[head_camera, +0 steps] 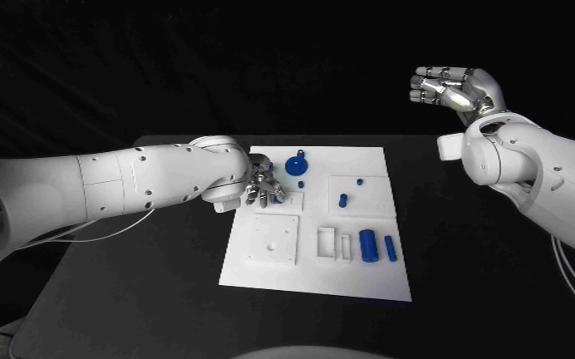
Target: Assemble the parts on the task board
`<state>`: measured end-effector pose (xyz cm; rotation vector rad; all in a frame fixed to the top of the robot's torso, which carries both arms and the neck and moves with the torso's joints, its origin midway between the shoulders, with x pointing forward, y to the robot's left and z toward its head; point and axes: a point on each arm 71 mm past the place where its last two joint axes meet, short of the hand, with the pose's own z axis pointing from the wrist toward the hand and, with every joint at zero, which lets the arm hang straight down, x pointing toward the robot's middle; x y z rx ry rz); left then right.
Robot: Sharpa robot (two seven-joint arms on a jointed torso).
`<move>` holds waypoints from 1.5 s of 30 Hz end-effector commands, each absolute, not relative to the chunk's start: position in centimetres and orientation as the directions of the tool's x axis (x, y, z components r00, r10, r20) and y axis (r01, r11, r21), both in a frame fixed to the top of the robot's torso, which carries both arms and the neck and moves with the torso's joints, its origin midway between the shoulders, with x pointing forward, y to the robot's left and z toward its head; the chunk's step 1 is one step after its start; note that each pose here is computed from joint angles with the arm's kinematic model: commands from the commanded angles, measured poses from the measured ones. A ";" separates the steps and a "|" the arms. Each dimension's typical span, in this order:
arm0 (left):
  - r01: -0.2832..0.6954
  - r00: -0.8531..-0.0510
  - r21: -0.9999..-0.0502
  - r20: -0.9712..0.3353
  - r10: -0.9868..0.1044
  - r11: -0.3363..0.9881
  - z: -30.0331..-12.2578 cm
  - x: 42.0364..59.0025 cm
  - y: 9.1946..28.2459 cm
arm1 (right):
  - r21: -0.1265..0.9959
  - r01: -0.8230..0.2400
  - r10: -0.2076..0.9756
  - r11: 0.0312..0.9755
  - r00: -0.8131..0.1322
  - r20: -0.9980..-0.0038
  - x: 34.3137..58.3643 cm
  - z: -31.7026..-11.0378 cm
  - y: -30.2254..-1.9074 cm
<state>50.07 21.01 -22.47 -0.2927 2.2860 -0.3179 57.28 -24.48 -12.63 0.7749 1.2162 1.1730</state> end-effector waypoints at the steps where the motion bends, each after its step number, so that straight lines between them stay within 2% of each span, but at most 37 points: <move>1: -0.096 -0.675 -0.308 -0.679 -0.289 0.947 -22.7 49.9 20.6 | 0.929 -0.261 0.953 0.263 -0.081 -0.293 57.3 -12.6 -24.3; 28: -0.064 -0.704 -0.283 -0.667 -0.244 0.957 -23.0 50.0 19.3 | 0.930 -0.256 0.952 0.263 -0.088 -0.294 57.3 -12.8 -24.0; 45: -0.042 -0.673 -0.267 -0.705 -0.225 0.963 -23.2 50.3 19.1 | 0.932 -0.252 0.952 0.262 -0.094 -0.293 57.3 -12.9 -24.0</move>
